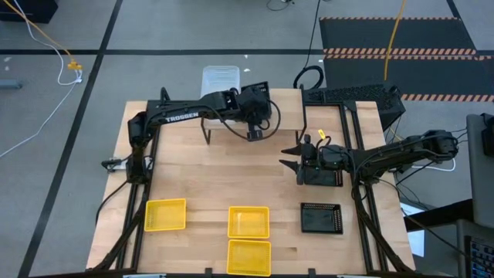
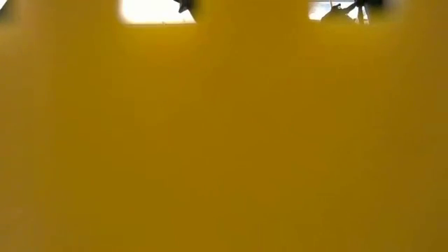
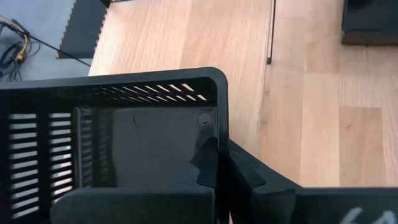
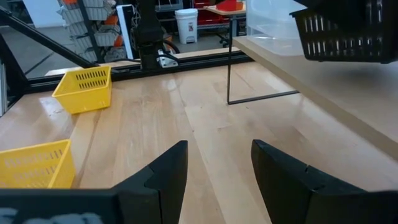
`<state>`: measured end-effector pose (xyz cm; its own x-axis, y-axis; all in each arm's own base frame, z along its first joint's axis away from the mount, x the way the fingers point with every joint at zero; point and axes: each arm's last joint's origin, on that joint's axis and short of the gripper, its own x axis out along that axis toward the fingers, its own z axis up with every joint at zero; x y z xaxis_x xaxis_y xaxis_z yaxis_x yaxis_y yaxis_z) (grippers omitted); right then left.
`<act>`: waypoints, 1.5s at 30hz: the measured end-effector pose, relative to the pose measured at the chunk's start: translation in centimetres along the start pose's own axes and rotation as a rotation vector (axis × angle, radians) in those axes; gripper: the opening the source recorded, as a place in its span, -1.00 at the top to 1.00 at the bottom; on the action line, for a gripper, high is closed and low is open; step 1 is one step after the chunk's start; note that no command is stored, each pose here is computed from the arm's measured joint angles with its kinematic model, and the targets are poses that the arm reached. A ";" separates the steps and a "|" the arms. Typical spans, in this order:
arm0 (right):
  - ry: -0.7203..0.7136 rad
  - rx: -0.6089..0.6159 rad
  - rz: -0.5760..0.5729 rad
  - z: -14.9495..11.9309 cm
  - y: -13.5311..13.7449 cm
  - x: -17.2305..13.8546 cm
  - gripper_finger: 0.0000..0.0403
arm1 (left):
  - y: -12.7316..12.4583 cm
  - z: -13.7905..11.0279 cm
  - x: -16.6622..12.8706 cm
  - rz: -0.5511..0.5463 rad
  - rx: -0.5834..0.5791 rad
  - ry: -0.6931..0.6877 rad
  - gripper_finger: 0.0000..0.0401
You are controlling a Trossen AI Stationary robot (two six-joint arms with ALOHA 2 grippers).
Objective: Stack baskets on shelf by color
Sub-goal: Put the left black bin on the shelf, then stack the top black bin on top of the black bin on the shelf
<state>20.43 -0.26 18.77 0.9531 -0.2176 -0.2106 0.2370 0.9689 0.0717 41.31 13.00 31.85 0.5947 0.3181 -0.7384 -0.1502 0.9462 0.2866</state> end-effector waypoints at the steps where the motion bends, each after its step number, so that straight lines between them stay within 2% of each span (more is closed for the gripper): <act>1: 0.000 0.000 -0.001 0.0 0.0 0.0 0.15 | 0.0 0.0 0.0 0.000 -0.006 0.002 0.95; 10: -0.001 0.018 -0.008 0.0 0.0 0.0 0.15 | 0.3 -0.4 0.4 -0.002 -0.005 0.033 0.93; 16: -0.002 0.016 -0.077 -0.1 -0.2 0.0 0.15 | 0.8 -0.8 0.5 0.000 -0.001 0.059 0.75; 22: -0.002 0.017 -0.077 -0.1 -0.2 0.0 0.15 | 0.9 -0.6 0.5 0.009 -0.025 0.035 0.57; 32: 0.001 0.016 -0.075 -0.1 -0.2 0.0 0.15 | 0.0 0.0 0.2 0.002 -0.019 -0.003 0.43; 35: 0.008 0.014 -0.076 -0.2 -0.2 0.0 0.15 | -0.7 0.2 -1.1 0.017 -0.013 0.007 0.41; 40: 0.013 0.011 -0.076 -0.2 -0.2 0.0 0.15 | -2.8 0.2 -6.6 0.088 -0.008 0.042 0.41; 42: 0.003 0.013 -0.074 -0.1 -0.2 0.0 0.15 | -3.8 0.0 -9.2 0.107 -0.043 0.051 0.41; 45: -0.001 0.008 -0.074 -0.1 -0.2 0.0 0.15 | -5.6 -0.8 -12.9 0.084 -0.166 0.065 0.41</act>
<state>20.35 -0.46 18.70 0.9332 -0.2886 -0.2143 0.3082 0.9491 0.0641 33.89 3.68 39.27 0.5234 0.3942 -0.7554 -0.3283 0.9114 0.2481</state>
